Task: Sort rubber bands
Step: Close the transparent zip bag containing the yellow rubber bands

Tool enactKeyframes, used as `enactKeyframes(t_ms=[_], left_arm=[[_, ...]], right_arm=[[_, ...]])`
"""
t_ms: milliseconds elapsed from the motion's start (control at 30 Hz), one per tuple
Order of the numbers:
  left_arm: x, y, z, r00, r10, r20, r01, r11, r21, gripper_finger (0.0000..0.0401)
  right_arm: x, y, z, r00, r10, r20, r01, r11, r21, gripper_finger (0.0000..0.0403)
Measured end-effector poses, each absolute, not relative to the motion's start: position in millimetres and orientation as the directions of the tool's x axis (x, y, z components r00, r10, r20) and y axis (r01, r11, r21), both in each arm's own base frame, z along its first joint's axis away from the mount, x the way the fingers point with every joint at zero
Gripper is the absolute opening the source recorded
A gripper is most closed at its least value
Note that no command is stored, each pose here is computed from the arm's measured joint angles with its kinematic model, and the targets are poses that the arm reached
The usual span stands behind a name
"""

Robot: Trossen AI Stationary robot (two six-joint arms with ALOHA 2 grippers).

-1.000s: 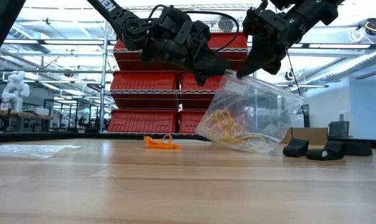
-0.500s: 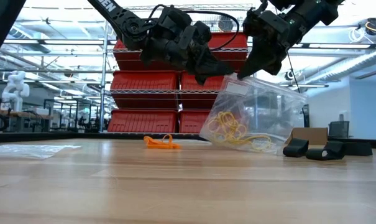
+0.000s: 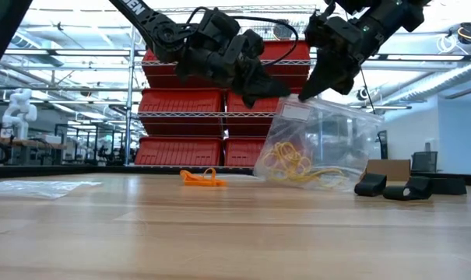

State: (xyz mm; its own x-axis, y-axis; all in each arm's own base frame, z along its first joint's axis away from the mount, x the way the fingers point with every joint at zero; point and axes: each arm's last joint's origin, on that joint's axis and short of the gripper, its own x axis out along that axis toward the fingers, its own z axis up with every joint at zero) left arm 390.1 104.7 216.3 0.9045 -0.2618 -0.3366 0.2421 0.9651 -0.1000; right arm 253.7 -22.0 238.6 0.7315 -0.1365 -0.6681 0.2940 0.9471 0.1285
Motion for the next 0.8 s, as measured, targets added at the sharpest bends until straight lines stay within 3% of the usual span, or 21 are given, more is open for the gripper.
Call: enactKeyframes(t_ms=[367,467,633,800], left_arm=[[389,104,214,0.89,-0.292,-0.351,0.264,0.956,-0.125,0.0122],[389,104,216,0.89,-0.309,-0.334,0.277,0.95,-0.141,0.0138],[390,102,219,0.891,-0.339,-0.302,0.302,0.939,-0.163,0.0121],[391,97,219,0.885,-0.355,-0.301,0.327,0.934,-0.141,0.0055]], right_arm=[[256,-20,251,0.739,-0.122,-0.662,0.26,0.959,0.113,0.0006],[257,-18,252,0.745,-0.118,-0.657,0.25,0.962,0.112,0.0006],[257,-17,252,0.744,-0.116,-0.658,0.248,0.962,0.111,0.0006],[257,-17,252,0.746,-0.119,-0.656,0.251,0.962,0.11,0.0006]])
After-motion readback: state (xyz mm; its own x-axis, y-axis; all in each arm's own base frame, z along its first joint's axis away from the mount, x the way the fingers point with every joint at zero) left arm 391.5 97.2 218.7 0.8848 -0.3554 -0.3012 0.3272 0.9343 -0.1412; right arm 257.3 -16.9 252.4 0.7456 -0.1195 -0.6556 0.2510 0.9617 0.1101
